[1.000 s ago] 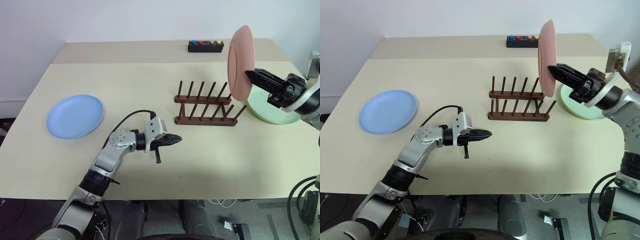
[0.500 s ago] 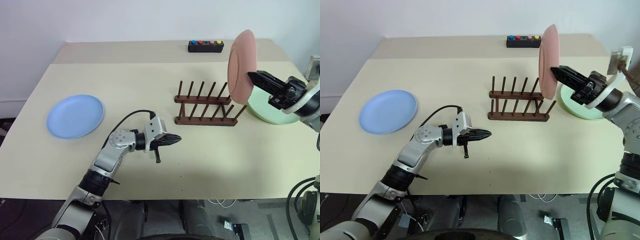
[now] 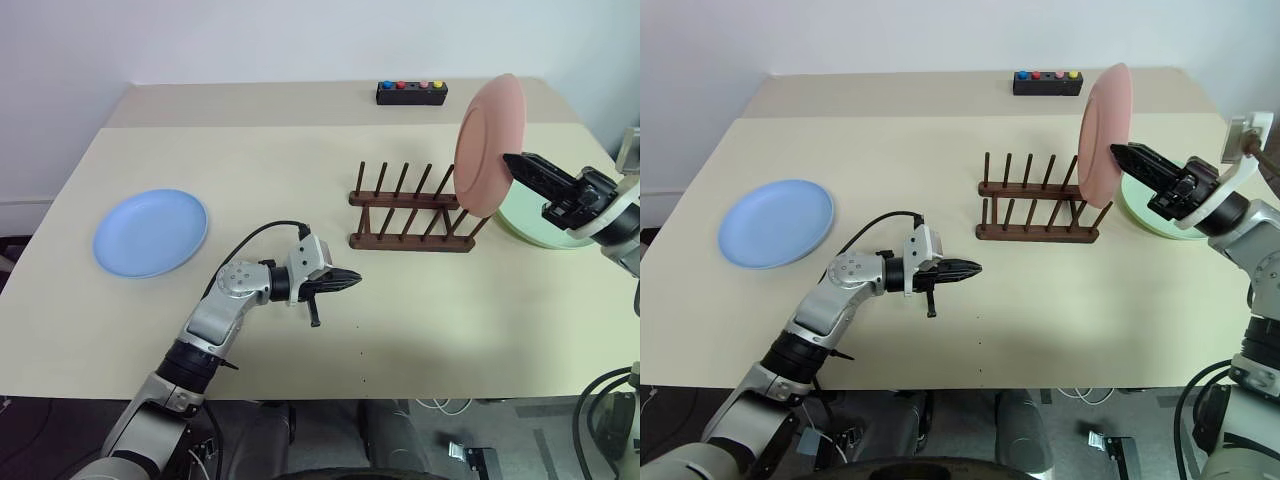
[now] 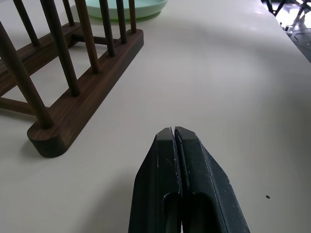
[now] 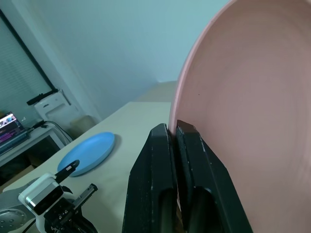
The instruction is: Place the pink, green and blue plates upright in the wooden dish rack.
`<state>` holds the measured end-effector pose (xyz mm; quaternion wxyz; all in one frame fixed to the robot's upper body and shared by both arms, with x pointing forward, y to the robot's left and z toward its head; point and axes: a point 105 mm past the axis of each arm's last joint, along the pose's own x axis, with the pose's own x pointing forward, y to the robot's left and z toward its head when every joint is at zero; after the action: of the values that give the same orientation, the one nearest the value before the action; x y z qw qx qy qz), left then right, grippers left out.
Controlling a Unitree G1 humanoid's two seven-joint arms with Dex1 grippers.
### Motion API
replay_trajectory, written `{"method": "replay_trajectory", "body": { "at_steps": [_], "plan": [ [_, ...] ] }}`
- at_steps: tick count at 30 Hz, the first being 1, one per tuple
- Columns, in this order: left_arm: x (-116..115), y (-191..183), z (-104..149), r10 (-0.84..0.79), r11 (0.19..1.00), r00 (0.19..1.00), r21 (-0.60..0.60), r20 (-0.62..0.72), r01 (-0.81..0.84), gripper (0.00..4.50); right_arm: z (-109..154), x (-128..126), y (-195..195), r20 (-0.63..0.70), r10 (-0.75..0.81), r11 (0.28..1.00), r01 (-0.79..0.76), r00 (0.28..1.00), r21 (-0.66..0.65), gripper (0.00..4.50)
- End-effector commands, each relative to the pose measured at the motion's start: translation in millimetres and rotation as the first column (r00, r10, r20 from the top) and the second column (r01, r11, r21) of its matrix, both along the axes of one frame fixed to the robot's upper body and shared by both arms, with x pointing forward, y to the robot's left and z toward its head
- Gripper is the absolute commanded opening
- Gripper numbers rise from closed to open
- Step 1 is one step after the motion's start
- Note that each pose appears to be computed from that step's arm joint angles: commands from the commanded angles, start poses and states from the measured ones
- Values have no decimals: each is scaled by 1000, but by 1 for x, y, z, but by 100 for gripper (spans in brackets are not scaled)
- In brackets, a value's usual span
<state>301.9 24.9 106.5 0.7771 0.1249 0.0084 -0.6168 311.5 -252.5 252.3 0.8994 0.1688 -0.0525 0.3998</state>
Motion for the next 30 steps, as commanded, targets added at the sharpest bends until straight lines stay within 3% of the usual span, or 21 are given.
{"method": "replay_trajectory", "body": {
  "at_steps": [1,4,10,16,19,25,30],
  "plan": [
    [-1,-2,11,-12,1000,999,-16,42,13,0,8,-4,-7,34,-16,1000,15,999,25,34],
    [-1,-2,11,-12,1000,999,-15,41,13,0,8,-4,-7,32,-20,999,19,999,29,141],
    [-1,-3,10,-11,1000,999,-16,38,12,0,7,-2,-14,39,-80,997,80,996,8,442],
    [-2,-2,11,-6,1000,999,-19,38,7,0,9,-10,-37,80,-200,976,206,976,-70,442],
    [-1,0,11,-2,1000,999,-20,38,3,0,6,-20,-56,125,-279,932,300,952,-202,442],
    [-3,0,14,-14,999,999,-38,31,16,0,-26,-27,-92,145,-387,750,402,911,-525,442],
    [-9,-7,24,-70,993,997,-93,20,71,0,-71,-7,-108,163,-427,506,384,890,-772,442]
  ]
}}
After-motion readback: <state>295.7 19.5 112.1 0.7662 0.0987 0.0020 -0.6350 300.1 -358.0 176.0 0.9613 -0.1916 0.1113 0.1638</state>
